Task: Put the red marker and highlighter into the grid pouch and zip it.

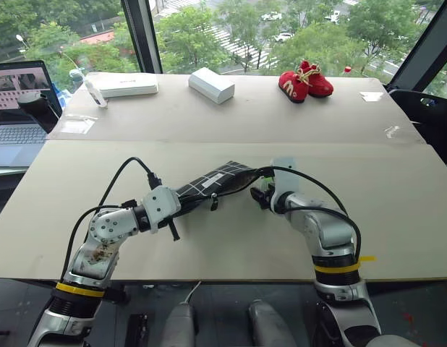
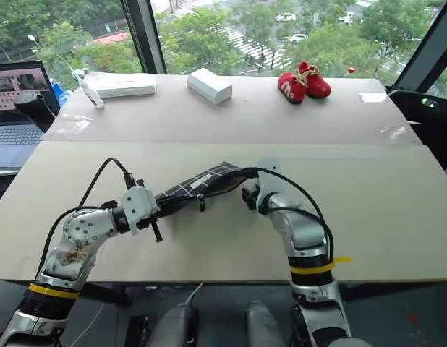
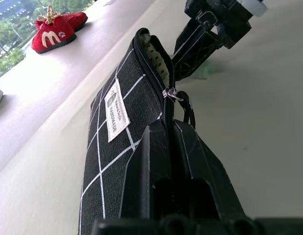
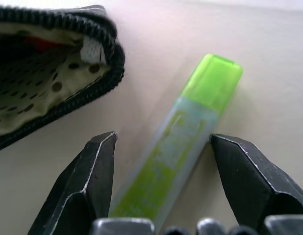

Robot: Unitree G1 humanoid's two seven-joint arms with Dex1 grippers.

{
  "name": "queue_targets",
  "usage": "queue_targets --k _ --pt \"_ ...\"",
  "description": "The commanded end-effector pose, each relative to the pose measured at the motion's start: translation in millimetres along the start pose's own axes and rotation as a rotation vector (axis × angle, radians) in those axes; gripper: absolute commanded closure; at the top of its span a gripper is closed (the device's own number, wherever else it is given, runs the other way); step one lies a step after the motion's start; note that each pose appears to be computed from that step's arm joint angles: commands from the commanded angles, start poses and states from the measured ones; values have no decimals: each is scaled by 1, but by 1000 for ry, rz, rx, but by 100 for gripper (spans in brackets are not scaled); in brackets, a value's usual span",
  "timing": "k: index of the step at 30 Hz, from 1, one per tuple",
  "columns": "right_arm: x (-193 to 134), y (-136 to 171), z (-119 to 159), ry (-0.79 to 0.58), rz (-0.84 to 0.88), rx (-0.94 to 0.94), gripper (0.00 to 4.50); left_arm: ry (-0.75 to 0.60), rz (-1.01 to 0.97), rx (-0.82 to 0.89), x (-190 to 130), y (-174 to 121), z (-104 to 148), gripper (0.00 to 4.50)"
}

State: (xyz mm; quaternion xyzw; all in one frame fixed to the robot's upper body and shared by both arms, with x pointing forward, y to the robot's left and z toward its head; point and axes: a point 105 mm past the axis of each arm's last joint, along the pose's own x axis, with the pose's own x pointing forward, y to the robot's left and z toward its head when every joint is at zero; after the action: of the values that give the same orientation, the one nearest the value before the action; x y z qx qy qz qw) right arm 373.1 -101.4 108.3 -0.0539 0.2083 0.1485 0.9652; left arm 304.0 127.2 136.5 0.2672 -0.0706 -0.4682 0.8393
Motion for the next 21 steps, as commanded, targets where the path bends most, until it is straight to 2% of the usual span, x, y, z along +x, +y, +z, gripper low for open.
queue_targets --k 1,3,7,10,11,15,18,21 --pt "3 7 8 -55 39 -96 110 -24 26 38 -2 4 9 450" --pt "3 8 6 -59 46 -123 110 -24 29 39 -3 5 9 450" --pt "2 4 0 -65 48 -125 214 -19 33 41 -4 5 9 450" --pt "2 1 -3 -61 46 -100 323 -17 34 44 -6 6 9 450" --pt "2 -2 -3 -62 41 -97 344 -16 34 46 -6 6 9 450" --pt "0 -20 5 -78 4 -81 344 -12 35 53 -7 10 10 450" --pt "-6 -39 22 -134 -11 -84 344 -9 34 56 -8 11 10 450" --pt "-15 -61 45 -210 -6 -197 344 -8 31 56 -9 11 10 450"
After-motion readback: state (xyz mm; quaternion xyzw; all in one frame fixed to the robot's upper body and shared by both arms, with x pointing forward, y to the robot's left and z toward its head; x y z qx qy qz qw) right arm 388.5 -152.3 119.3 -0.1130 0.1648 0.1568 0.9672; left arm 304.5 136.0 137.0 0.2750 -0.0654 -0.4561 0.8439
